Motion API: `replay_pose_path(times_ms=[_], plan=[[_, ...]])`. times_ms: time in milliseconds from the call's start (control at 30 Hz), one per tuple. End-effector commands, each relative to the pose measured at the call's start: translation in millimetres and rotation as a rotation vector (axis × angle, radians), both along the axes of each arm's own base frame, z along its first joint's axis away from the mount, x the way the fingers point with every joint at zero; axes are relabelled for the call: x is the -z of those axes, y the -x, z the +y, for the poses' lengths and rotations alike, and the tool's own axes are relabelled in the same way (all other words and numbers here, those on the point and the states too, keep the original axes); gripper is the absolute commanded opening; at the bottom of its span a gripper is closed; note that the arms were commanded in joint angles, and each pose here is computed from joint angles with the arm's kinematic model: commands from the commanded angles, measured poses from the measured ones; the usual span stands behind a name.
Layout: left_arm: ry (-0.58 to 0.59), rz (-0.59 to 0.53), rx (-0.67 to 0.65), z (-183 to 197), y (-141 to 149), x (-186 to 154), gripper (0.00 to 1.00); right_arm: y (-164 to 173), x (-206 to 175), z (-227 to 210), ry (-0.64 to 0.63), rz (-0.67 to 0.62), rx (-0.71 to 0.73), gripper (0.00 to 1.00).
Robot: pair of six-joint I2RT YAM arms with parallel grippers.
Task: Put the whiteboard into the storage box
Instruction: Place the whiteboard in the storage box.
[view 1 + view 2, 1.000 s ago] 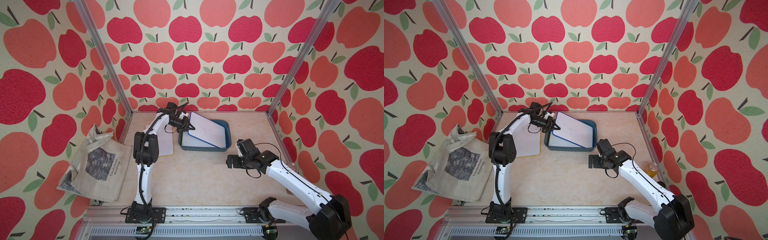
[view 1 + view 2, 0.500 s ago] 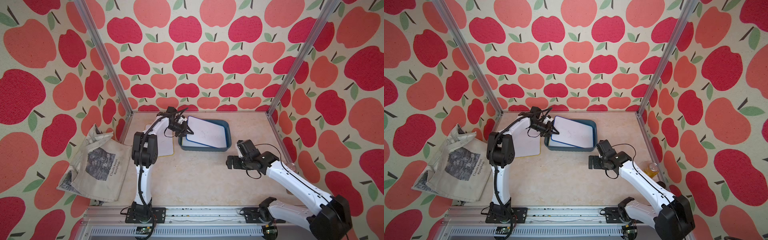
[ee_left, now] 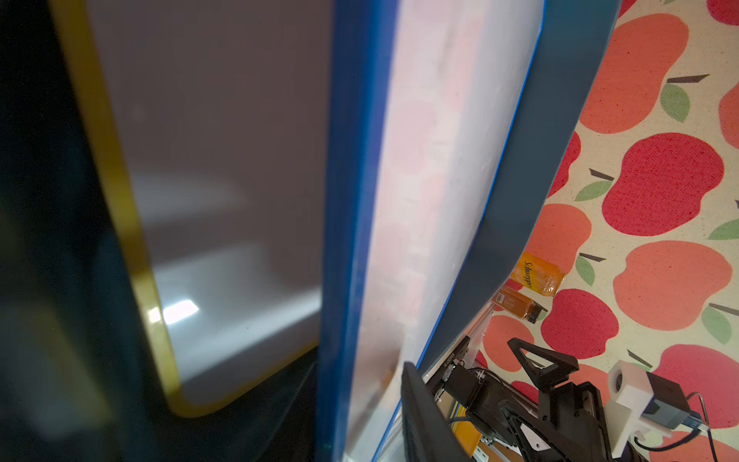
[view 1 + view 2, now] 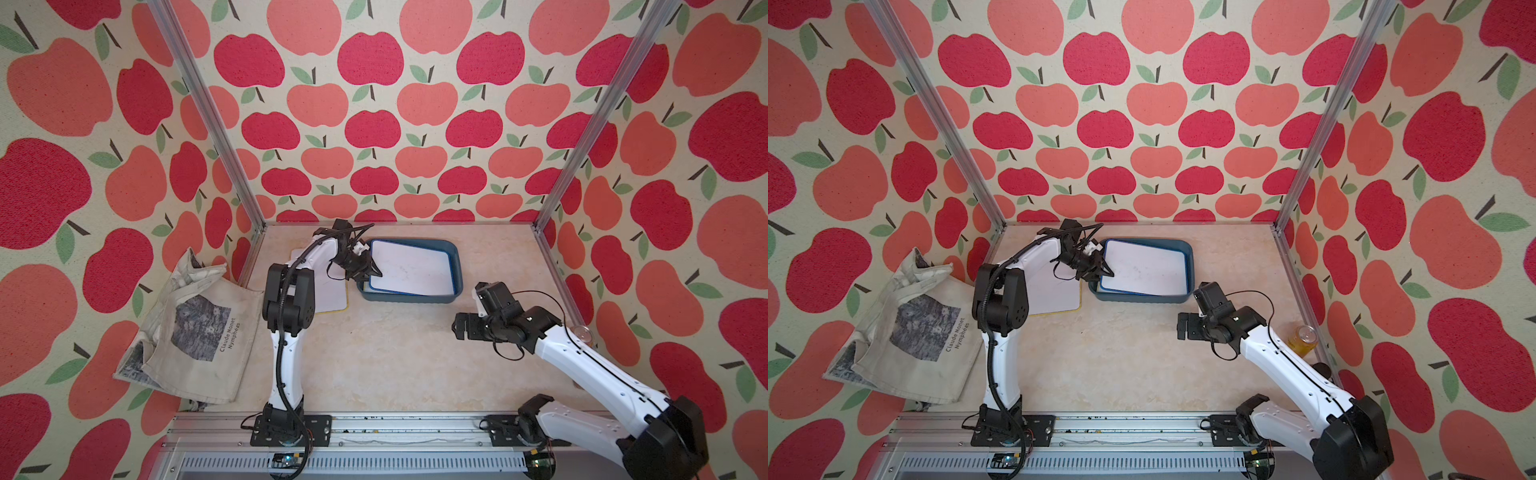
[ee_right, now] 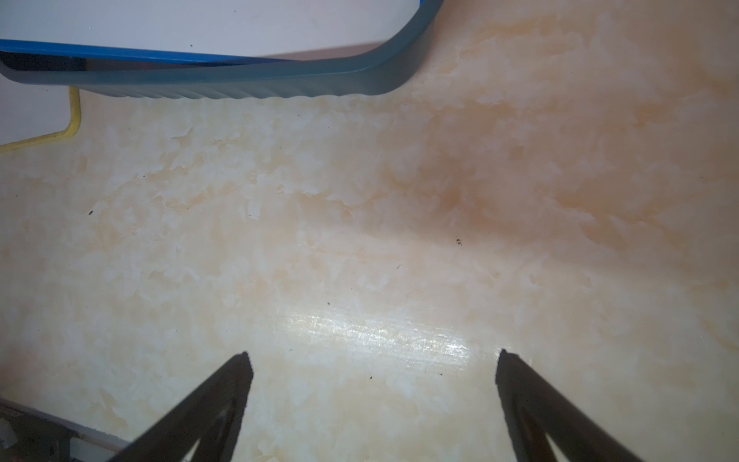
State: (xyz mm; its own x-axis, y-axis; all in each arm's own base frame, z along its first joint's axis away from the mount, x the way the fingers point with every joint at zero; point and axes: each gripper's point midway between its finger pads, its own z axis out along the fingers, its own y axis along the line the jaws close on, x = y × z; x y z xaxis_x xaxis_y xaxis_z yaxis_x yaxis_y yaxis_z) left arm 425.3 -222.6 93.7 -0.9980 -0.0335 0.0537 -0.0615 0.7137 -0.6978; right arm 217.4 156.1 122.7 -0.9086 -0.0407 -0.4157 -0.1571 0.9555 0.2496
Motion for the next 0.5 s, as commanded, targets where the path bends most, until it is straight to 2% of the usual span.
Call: replay_pose_path(times_ms=[0, 467], plan=[[-0.027, -0.006, 0.002, 7, 7, -9, 0.34, 2, -1, -1, -0.023, 0.006, 0.02, 0.99], [-0.085, 0.011, 0.026, 2, 16, 4, 0.33, 7, 3, -2, -0.046, 0.011, 0.038, 0.99]])
